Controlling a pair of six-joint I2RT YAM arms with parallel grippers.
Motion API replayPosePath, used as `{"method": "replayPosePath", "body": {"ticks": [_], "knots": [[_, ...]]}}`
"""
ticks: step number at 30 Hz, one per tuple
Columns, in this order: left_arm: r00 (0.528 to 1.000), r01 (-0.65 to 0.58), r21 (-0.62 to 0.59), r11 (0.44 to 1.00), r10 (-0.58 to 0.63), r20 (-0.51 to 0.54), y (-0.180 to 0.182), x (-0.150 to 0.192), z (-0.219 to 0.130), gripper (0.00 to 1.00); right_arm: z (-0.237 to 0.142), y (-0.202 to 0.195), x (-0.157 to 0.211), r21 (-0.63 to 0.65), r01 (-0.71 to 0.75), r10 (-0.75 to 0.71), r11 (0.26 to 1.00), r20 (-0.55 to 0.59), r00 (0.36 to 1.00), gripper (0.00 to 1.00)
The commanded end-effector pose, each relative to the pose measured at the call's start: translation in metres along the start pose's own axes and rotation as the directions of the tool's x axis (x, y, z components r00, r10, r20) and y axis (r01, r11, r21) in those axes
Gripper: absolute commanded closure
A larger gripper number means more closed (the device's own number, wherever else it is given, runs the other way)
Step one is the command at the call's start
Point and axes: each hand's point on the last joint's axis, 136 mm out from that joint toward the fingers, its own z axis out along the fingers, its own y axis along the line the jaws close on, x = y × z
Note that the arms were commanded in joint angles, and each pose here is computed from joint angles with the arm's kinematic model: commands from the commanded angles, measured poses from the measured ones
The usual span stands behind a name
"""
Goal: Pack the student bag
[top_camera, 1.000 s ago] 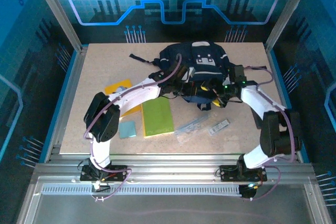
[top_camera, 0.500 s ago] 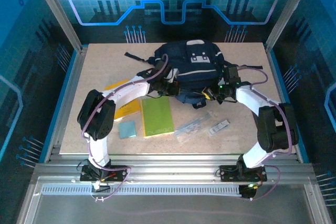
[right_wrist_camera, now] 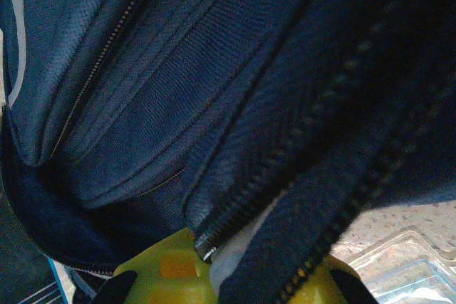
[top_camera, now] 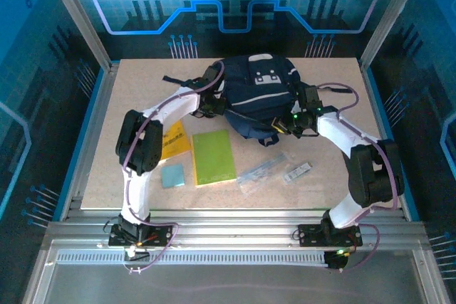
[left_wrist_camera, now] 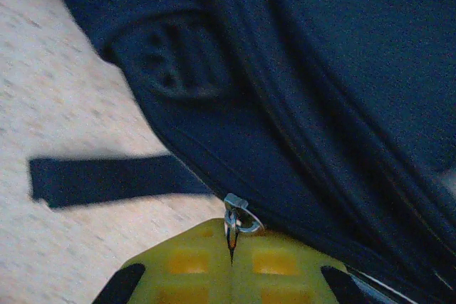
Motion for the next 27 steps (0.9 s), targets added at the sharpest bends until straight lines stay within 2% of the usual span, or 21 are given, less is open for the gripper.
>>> {"method": "replayPosePath", "body": {"ticks": [1,8,11,12,13,14,15,16,17,18,19,21,27], "knots": [[0.985,0.051,-0.230,0.972,-0.011,0.172,0.068,-0.058,0.001,1.00,-0.011,0.002,0.006,0.032,0.080,-0.079,0.996,-0.008,0.997,1.00],[0.977,0.057,-0.357,0.932,0.021,0.212,0.109,-0.081,0.006,1.00,-0.015,0.013,0.012,0.014,0.101,-0.100,0.995,-0.013,0.995,1.00],[0.971,0.076,-0.373,0.925,0.016,0.237,0.113,-0.087,0.005,1.00,-0.012,0.021,0.015,0.005,0.117,-0.117,0.993,-0.024,0.993,1.00],[0.973,0.085,-0.346,0.934,-0.004,0.229,0.109,-0.086,0.004,0.96,-0.010,0.024,0.016,-0.006,0.123,-0.123,0.992,-0.029,0.992,1.00],[0.976,0.099,-0.325,0.941,-0.028,0.217,0.106,-0.083,0.003,0.81,-0.009,0.028,0.017,-0.019,0.129,-0.130,0.991,-0.036,0.991,1.00],[0.976,0.126,-0.295,0.947,-0.066,0.207,0.102,-0.079,-0.001,0.54,-0.009,0.033,0.018,-0.027,0.137,-0.138,0.990,-0.041,0.990,0.90],[0.975,0.154,-0.260,0.953,-0.104,0.196,0.097,-0.073,-0.006,0.34,-0.010,0.038,0.020,-0.032,0.147,-0.149,0.989,-0.047,0.988,0.66],[0.972,0.185,-0.232,0.955,-0.144,0.184,0.093,-0.065,-0.011,0.25,-0.011,0.041,0.022,-0.031,0.161,-0.162,0.987,-0.048,0.986,0.44],[0.968,0.208,-0.199,0.958,-0.173,0.181,0.089,-0.059,-0.018,0.20,-0.013,0.044,0.024,-0.026,0.175,-0.176,0.984,-0.048,0.983,0.31],[0.962,0.237,-0.166,0.957,-0.207,0.179,0.084,-0.051,-0.028,0.15,-0.016,0.047,0.028,-0.019,0.197,-0.198,0.980,-0.050,0.979,0.23],[0.954,0.269,-0.139,0.953,-0.243,0.176,0.081,-0.041,-0.035,0.08,-0.019,0.048,0.031,-0.008,0.216,-0.216,0.976,-0.051,0.975,0.20],[0.939,0.316,-0.089,0.945,-0.298,0.172,0.077,-0.021,-0.053,0.01,-0.026,0.048,0.040,0.010,0.249,-0.248,0.968,-0.065,0.967,0.15],[0.898,0.421,0.022,0.907,-0.420,0.132,0.067,0.044,-0.096,0.01,-0.037,0.047,0.082,-0.001,0.374,-0.370,0.928,-0.144,0.918,0.13]]}}
